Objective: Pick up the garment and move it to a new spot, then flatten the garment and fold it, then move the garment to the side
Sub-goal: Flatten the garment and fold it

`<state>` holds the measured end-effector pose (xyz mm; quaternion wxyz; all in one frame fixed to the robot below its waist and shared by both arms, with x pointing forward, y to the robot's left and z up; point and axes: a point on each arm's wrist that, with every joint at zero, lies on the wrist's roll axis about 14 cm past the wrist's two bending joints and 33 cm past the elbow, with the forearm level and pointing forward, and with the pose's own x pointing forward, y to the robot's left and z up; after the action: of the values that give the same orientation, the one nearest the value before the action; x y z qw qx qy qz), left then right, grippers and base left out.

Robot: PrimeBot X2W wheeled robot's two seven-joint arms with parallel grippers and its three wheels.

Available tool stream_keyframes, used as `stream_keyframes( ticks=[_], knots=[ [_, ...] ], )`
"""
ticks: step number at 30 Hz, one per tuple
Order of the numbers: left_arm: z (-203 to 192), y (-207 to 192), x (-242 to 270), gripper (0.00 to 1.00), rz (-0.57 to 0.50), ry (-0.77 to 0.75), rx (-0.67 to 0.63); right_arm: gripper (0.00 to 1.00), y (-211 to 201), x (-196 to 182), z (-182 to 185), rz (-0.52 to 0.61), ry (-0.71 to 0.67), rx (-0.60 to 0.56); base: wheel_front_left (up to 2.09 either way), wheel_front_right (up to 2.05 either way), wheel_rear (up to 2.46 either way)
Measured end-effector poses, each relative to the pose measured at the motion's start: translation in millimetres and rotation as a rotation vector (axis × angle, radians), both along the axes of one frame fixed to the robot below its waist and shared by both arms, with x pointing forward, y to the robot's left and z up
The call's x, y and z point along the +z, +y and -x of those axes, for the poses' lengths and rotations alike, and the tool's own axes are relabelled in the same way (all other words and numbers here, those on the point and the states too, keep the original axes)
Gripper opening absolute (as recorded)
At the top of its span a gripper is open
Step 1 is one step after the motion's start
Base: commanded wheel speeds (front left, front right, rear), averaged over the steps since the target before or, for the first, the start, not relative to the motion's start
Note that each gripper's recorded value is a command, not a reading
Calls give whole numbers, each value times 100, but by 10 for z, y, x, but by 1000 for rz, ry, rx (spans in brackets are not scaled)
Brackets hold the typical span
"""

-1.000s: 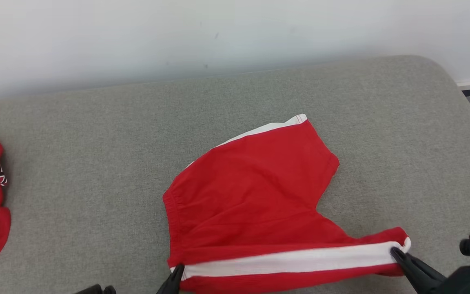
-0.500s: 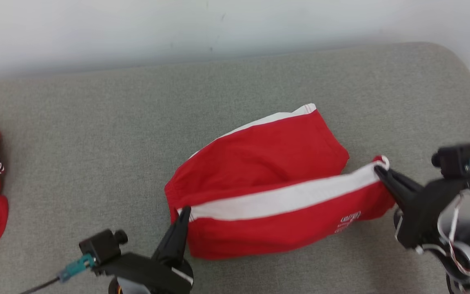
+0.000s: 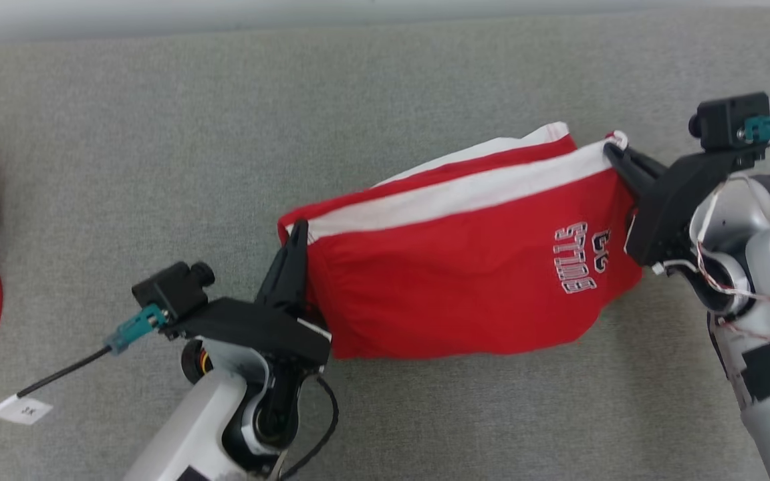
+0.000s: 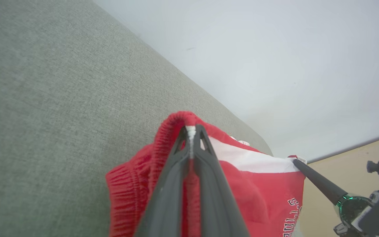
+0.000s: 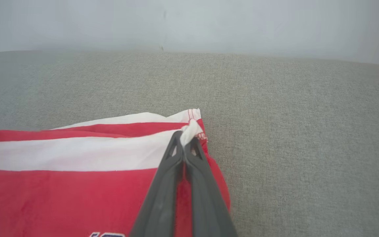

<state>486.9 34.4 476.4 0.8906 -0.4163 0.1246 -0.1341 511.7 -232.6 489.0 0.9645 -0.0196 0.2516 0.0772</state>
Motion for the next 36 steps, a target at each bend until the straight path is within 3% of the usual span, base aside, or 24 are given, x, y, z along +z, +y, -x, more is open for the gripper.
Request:
stream_keyframes(
  ticks=[14, 15, 16, 17, 18, 27, 36],
  knots=[
    [-401, 117, -259, 0, -52, 21, 67, 0, 225, -387, -575, 3, 22, 26, 0, 0, 0],
    [-415, 118, -250, 16, -60, 14, 67, 7, 231, -389, -594, 3, 19, 26, 0, 0, 0],
    [-415, 118, -250, 40, -60, 14, 67, 40, 231, -389, -594, 3, 19, 26, 0, 0, 0],
    [-427, 117, -232, 95, -61, 6, 66, 100, 236, -370, -613, 4, 7, 27, 0, 0, 0],
    [-436, 113, -217, 100, -61, 0, 65, 100, 232, -353, -630, 2, -4, 23, 0, 0, 0],
    [-384, 294, -33, 100, -263, -129, 63, 100, 229, -298, -512, -6, 56, 29, 0, 0, 0],
    [85, 670, 76, 100, -472, -213, 147, 100, -41, -254, -113, 0, 177, -16, 0, 0, 0]
  ],
)
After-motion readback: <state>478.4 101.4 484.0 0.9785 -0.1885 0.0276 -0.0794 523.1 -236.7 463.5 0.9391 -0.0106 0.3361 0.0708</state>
